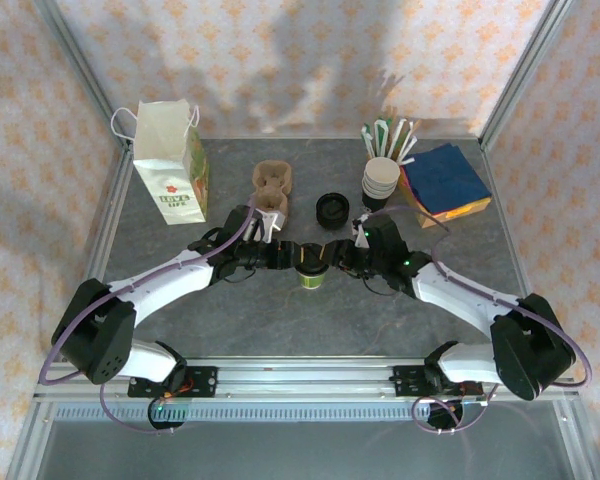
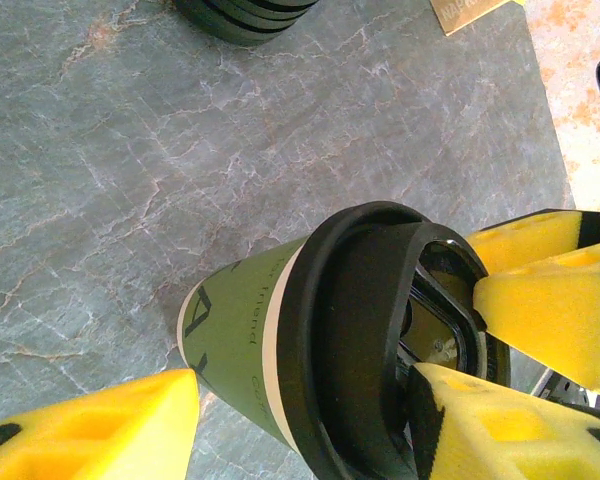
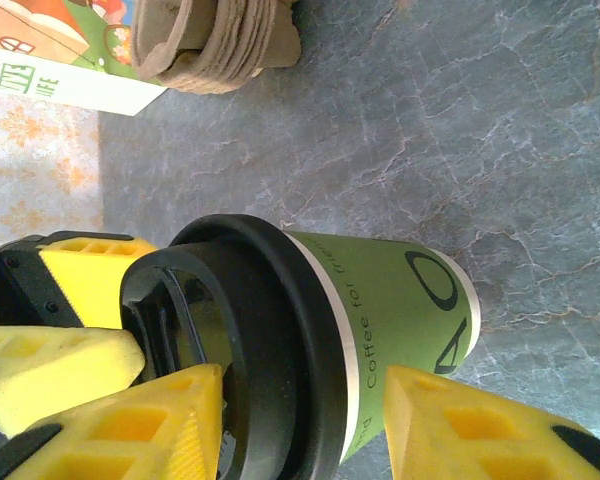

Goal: Pack the takeout coffee

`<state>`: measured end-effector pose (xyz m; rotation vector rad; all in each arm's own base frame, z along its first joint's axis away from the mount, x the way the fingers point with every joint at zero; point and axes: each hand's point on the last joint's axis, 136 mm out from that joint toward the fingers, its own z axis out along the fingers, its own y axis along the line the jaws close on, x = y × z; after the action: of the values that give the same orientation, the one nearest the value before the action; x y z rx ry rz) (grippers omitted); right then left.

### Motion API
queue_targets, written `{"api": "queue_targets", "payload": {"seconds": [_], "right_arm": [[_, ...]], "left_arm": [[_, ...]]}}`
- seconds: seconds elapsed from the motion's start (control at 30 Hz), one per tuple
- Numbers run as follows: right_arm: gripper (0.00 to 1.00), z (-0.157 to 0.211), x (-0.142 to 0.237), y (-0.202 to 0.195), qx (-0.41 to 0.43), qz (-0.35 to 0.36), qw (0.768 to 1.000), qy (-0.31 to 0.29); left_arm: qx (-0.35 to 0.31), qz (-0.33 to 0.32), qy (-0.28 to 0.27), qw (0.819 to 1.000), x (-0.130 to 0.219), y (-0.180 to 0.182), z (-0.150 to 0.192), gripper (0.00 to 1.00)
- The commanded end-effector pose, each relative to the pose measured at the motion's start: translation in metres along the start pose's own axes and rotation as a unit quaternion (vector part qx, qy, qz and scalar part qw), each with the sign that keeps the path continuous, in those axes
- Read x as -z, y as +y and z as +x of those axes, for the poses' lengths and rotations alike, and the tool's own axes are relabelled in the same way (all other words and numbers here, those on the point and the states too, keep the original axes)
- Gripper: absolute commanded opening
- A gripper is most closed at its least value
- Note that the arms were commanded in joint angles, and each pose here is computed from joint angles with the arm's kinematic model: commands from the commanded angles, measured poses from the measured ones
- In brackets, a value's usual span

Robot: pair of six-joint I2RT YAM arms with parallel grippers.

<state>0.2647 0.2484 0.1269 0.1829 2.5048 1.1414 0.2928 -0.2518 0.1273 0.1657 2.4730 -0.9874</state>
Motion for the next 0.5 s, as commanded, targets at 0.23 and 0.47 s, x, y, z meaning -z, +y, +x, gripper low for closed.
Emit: {"api": "queue_targets", "payload": {"seconds": [0.23, 0.47], "right_arm": [[0.44, 0.001, -0.003, -0.013, 0.016, 0.041, 0.999, -0.001], [0.44, 0.008, -0.008, -0.023, 0.013, 0.055, 0.998, 0.012]], "left_arm": [[0.005, -0.023, 0.017, 1.0, -0.005, 0.015, 0.014, 0.56], [0.01, -0.03, 0.025, 0.999, -0.006, 0.021, 0.022, 0.56]]}}
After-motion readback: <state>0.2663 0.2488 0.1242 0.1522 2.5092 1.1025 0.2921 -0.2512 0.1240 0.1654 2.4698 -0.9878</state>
